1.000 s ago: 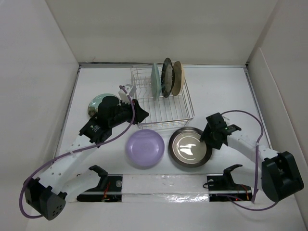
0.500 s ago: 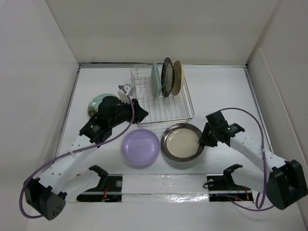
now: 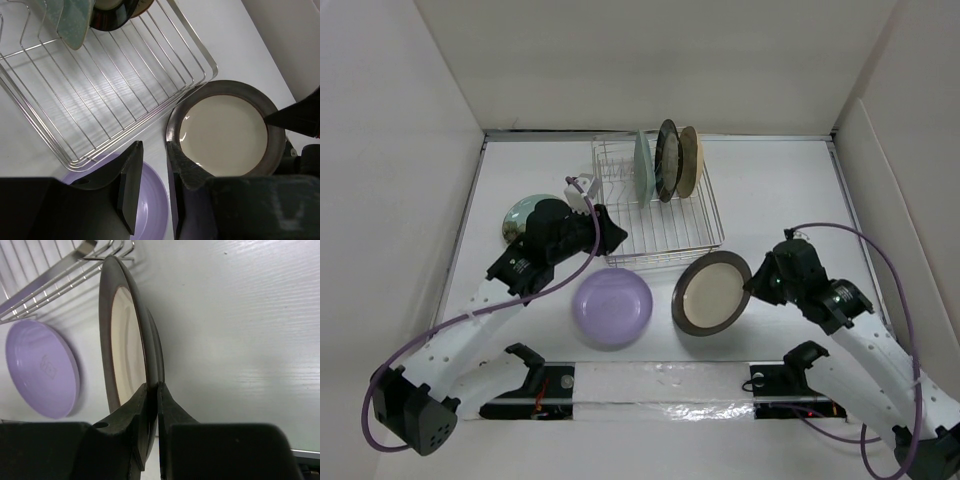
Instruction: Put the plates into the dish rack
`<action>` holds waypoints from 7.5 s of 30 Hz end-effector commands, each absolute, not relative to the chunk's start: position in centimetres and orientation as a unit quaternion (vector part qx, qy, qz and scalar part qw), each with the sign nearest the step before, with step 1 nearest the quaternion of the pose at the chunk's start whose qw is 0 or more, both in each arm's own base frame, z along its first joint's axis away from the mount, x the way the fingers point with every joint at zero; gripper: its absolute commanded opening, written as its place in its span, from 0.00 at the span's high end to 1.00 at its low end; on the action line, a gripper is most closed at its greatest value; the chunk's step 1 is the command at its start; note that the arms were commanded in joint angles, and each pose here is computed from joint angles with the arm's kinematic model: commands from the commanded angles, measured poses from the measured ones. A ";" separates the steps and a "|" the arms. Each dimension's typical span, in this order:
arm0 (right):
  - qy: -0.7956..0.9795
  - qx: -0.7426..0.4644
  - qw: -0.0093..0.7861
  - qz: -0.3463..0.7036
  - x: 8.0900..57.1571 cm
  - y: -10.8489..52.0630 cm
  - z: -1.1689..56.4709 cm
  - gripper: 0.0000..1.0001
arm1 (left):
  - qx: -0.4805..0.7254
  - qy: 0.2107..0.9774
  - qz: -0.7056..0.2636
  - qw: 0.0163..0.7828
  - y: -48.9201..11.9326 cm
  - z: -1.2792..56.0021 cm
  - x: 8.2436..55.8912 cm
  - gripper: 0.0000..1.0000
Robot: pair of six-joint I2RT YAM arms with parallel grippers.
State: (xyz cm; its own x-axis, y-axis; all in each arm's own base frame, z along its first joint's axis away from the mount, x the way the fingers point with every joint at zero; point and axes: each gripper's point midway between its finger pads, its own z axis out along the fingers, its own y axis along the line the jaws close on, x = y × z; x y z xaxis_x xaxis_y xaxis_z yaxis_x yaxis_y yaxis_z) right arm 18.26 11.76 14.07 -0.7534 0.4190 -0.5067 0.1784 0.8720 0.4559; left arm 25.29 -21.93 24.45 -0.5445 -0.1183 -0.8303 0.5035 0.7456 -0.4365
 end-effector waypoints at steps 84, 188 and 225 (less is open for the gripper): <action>0.677 -0.015 0.728 -0.111 49.9 30.5 42.9 1.00 | 0.046 0.888 -0.276 0.365 -23.4 14.9 31.7 0.61; 0.889 -0.145 0.385 0.202 12.7 34.7 10.5 1.00 | -0.044 0.758 -0.217 0.613 -12.7 31.3 30.3 0.79; 0.758 -0.006 0.642 -0.115 44.5 24.6 42.1 1.00 | 0.034 0.736 -0.342 0.583 -19.2 35.6 32.5 0.59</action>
